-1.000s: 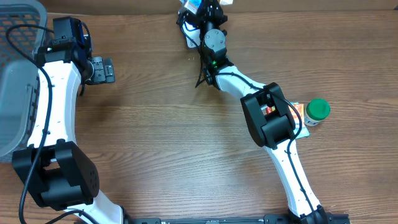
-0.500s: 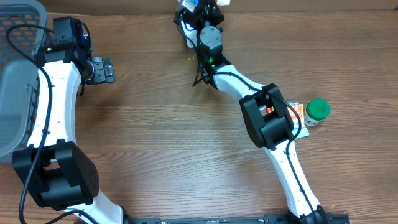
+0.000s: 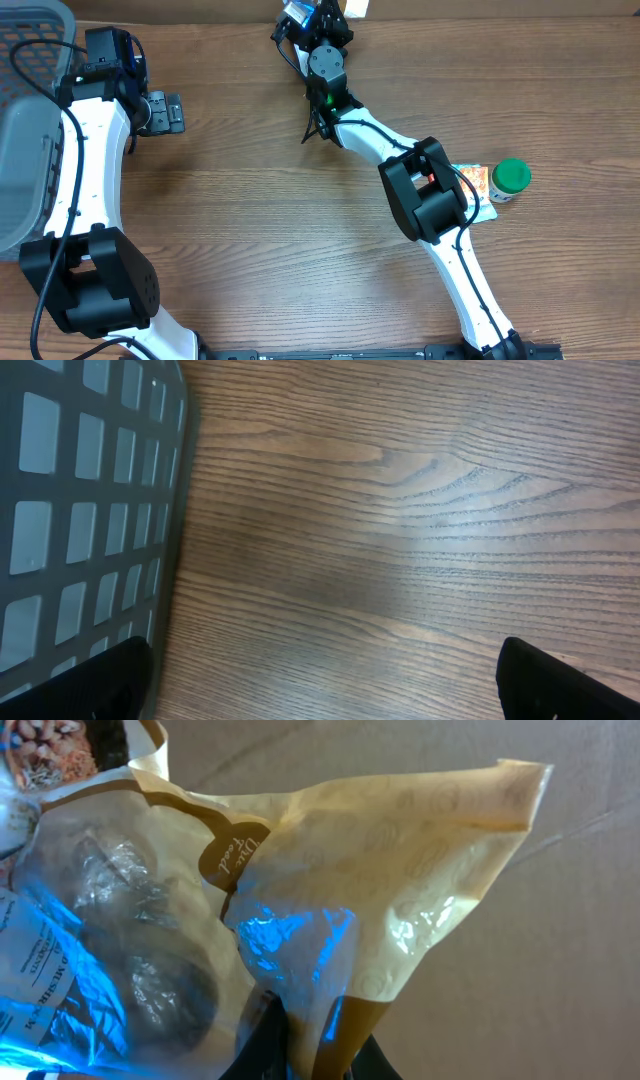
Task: Scan the item barcode
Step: 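Hold the bag's barcode over the scanner window with the right gripper, then carry the bag right and lower it beside the sticks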
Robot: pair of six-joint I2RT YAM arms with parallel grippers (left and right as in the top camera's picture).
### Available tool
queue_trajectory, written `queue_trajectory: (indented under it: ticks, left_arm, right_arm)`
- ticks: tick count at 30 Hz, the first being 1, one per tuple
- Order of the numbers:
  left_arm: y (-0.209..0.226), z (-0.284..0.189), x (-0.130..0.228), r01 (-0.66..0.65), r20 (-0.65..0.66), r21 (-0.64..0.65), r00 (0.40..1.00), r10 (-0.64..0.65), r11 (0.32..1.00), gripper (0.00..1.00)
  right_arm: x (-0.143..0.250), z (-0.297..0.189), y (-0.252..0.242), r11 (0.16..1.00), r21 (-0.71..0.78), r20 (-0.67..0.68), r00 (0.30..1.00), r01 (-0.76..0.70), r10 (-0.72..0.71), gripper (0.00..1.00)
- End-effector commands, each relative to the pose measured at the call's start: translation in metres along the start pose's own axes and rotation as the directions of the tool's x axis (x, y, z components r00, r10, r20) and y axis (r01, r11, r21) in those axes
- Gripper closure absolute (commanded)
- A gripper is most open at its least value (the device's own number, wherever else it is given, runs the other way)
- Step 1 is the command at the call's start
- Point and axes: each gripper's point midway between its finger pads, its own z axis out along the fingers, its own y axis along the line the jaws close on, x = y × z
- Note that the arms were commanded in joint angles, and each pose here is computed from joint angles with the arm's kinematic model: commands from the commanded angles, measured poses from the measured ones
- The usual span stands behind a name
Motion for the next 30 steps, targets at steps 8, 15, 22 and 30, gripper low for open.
queue_trajectory:
  ticks: [8, 15, 22, 30]
  left_arm:
    - [0.001, -0.004, -0.006, -0.016, 0.02, -0.005, 1.0, 0.016, 1.0, 0.0]
    - [0.001, -0.004, -0.006, -0.016, 0.02, -0.005, 1.0, 0.016, 1.0, 0.0]
    - [0.001, -0.004, -0.006, -0.016, 0.02, -0.005, 1.0, 0.016, 1.0, 0.0]
    - [0.001, -0.004, -0.006, -0.016, 0.02, -0.005, 1.0, 0.016, 1.0, 0.0]
  right_arm:
    - [-0.004, -0.007, 0.0, 0.999, 0.017, -0.049, 0.998, 0.031, -0.03, 0.97]
    - [0.004, -0.009, -0.028, 0.993, 0.117, -0.121, 0.992, -0.016, 0.03, 0.97]
    - [-0.012, -0.01, -0.066, 0.995, 0.095, -0.166, 0.986, -0.019, 0.034, 0.97]
    - [-0.017, -0.025, -0.122, 0.984, 0.049, -0.292, 0.94, -0.169, 0.176, 0.97]
